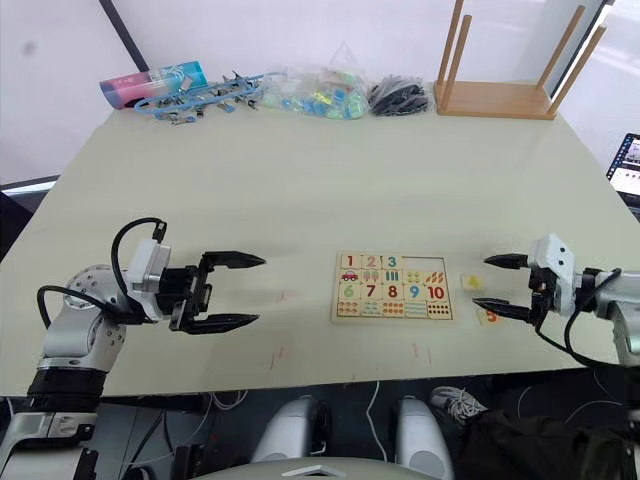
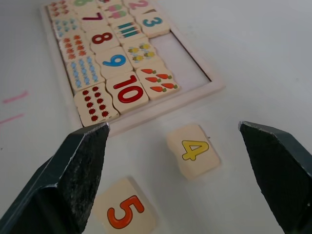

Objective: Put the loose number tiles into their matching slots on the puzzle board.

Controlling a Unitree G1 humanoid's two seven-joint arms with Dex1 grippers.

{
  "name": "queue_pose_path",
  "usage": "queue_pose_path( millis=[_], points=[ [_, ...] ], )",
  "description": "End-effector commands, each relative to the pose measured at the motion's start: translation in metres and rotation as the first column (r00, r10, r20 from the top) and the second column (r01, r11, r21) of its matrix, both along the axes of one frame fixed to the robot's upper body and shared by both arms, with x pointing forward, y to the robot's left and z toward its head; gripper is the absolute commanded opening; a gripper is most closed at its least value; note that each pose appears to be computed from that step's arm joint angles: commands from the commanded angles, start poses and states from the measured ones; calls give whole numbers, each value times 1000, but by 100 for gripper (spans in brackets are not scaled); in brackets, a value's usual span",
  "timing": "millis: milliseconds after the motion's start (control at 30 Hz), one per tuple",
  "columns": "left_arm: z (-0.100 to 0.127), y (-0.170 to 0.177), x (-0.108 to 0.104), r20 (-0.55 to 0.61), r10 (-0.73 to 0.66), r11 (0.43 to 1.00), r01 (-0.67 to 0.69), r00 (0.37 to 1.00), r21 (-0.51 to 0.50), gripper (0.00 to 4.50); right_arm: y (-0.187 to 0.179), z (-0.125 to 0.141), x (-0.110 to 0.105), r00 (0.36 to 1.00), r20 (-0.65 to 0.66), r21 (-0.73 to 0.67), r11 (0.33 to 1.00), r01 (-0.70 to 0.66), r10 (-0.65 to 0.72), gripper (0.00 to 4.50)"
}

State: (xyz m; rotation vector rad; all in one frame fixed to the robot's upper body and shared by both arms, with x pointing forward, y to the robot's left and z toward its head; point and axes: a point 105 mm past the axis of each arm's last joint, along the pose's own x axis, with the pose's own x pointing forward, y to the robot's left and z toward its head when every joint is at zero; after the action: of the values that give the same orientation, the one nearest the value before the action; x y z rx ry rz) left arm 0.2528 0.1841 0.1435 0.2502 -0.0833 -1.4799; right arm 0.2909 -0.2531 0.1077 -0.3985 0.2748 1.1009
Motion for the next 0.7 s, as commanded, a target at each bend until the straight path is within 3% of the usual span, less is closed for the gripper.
queue_pose_path(
  millis=[33,300,700],
  points=[
    [9,-2,-3,29,-27,1000,27,999,2,450,-10,4,6,999,16,-46,998,-40,40,444],
    [10,0,-5,31,-24,1000,24,999,4,450,-8,-11,14,990,4,-144,979,-142,144,444],
    [11,1,-4,35,-26,1000,25,999,8,450,-7,-16,25,988,11,-158,976,-152,156,444]
  ],
)
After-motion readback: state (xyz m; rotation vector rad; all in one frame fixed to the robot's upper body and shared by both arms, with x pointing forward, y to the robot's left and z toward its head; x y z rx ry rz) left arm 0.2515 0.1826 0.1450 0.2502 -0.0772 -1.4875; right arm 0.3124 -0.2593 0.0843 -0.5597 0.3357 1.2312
